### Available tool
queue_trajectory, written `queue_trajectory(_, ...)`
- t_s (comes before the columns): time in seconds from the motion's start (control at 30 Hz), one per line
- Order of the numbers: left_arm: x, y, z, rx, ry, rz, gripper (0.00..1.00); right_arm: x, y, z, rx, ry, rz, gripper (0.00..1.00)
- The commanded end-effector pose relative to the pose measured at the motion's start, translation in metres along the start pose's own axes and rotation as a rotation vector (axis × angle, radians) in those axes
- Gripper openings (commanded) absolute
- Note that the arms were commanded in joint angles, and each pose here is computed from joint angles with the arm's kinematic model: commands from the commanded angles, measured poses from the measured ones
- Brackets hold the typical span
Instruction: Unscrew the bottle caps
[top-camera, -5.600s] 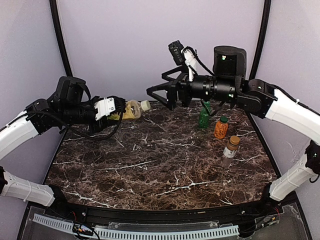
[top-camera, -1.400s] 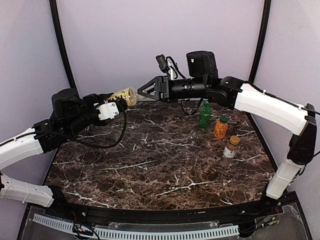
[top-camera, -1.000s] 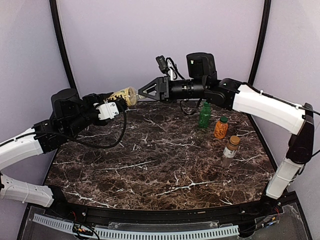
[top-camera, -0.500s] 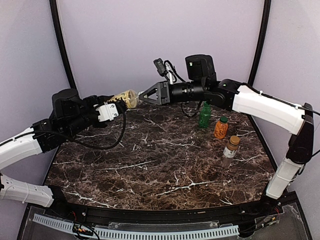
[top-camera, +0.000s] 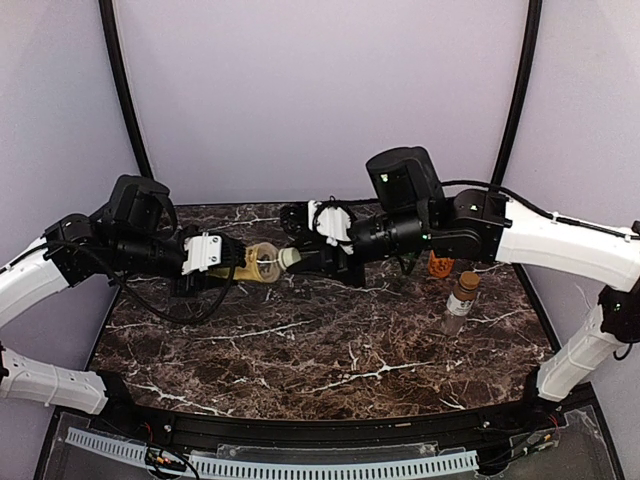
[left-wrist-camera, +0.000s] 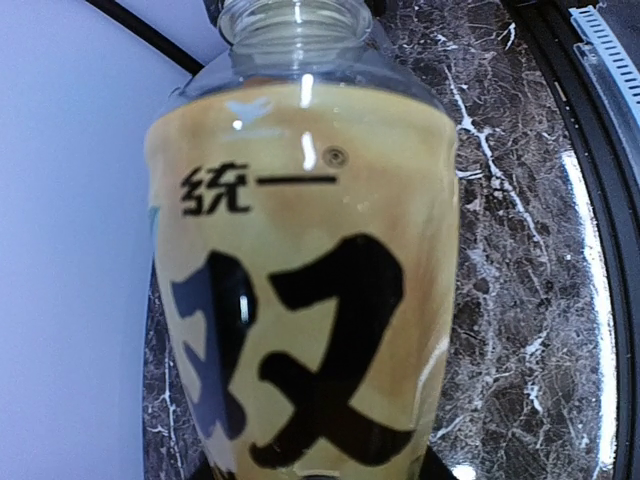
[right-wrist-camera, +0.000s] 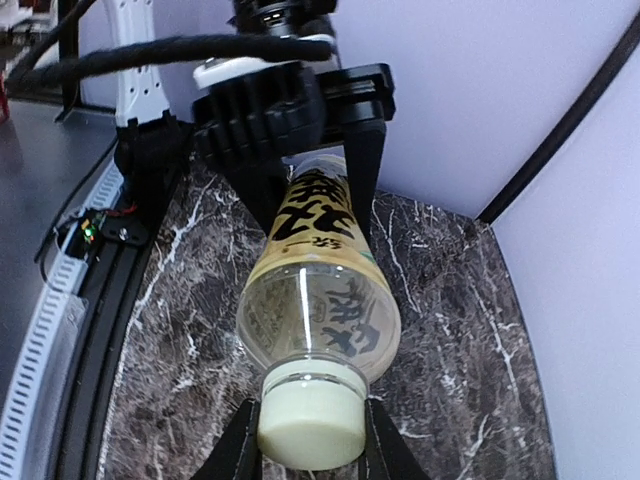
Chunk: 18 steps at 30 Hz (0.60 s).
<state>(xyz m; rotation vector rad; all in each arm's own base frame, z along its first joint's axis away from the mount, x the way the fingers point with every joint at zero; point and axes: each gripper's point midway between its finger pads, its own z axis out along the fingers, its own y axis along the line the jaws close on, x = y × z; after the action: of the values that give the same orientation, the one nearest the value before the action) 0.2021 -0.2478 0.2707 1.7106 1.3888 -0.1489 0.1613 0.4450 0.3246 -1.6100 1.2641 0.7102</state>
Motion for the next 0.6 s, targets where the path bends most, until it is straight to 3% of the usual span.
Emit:
queue_trajectory(0.0,-0.003,-0.042,0.001,0.214,-0.025,-0.042,0.29,-0.036,0.03,-0.002,-0.019,-0.128,-0.449,0.0)
queue_trajectory(0.57,-0.005,-0.035,0.001,0.177,-0.029,-0.039,0.29,-0.017,0.022,0.005,0.049,-0.012,-0.535,0.0)
